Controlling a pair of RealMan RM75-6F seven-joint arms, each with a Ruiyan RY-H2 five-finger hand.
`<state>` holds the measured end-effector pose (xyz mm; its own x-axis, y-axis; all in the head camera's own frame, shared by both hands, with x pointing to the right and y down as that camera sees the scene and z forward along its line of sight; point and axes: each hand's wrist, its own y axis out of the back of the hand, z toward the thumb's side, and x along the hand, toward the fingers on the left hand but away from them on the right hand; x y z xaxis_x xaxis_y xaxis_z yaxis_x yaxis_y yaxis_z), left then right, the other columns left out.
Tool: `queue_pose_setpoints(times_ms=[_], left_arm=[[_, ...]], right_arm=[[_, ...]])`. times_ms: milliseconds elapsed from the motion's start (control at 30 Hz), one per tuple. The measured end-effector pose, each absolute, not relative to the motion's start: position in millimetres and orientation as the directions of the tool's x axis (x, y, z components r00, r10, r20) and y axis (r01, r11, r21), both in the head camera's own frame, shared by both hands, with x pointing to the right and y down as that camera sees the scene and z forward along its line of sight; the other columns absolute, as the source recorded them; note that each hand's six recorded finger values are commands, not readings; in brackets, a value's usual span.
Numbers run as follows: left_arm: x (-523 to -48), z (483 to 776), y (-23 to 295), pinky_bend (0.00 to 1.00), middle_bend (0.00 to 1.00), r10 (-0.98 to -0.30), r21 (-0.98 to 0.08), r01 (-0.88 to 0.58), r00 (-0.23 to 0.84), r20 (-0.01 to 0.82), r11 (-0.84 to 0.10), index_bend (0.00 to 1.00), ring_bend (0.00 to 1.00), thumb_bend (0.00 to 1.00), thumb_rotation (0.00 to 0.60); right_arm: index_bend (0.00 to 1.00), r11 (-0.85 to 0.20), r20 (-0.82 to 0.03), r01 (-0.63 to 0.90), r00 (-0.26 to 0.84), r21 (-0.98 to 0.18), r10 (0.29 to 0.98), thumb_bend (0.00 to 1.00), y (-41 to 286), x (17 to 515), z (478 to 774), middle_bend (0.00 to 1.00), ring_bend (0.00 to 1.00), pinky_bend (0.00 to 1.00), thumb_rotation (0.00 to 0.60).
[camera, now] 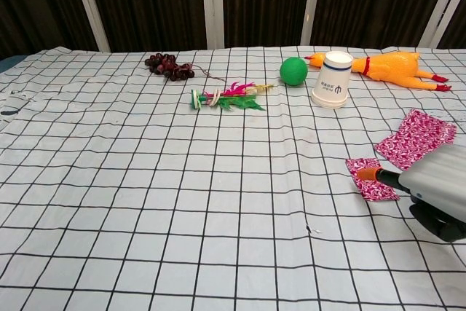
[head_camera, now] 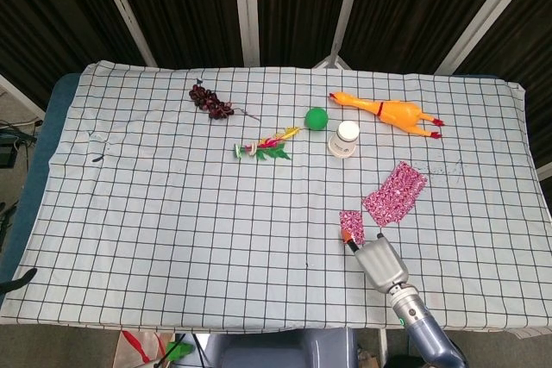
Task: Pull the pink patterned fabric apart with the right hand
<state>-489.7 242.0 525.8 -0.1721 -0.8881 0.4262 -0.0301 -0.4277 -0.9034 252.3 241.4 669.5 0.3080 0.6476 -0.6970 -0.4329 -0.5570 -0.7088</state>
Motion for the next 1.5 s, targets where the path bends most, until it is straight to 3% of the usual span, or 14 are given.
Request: queue_pose_setpoints(times_ms=[267, 667, 1500], left_arm=[[-491, 526, 241, 0.06, 0.03, -0.887, -0.904, -0.03, -0.177, 0.426, -0.427, 0.1, 0.05, 0.2, 0.6], [-489, 528, 242, 0.06, 0.03, -0.886, -0.902, -0.016, -0.18, 0.427, -0.432, 0.1, 0.05, 0.2, 0.6], [-489, 530, 241, 0.06, 0.03, -0.885, -0.901, -0.008, -0.186, 0.427, -0.433, 0.1, 0.05, 0.2, 0.6]], right_arm=[[0.11, -0.58, -0.697, -0.419, 0.217, -0.699, 0.683, 0.71, 217, 273, 676, 0.79, 0.75, 0.47, 0.6], [0.11, -0.633, -0.725, -0.423, 0.09, -0.648, 0.682, 0.71, 192, 311, 695, 0.79, 0.75, 0.47, 0.6], [0.11, -0.65, -0.75, -0.44, 0.088, -0.62, 0.656, 0.71, 191, 306, 713, 0.79, 0.75, 0.47, 0.6]])
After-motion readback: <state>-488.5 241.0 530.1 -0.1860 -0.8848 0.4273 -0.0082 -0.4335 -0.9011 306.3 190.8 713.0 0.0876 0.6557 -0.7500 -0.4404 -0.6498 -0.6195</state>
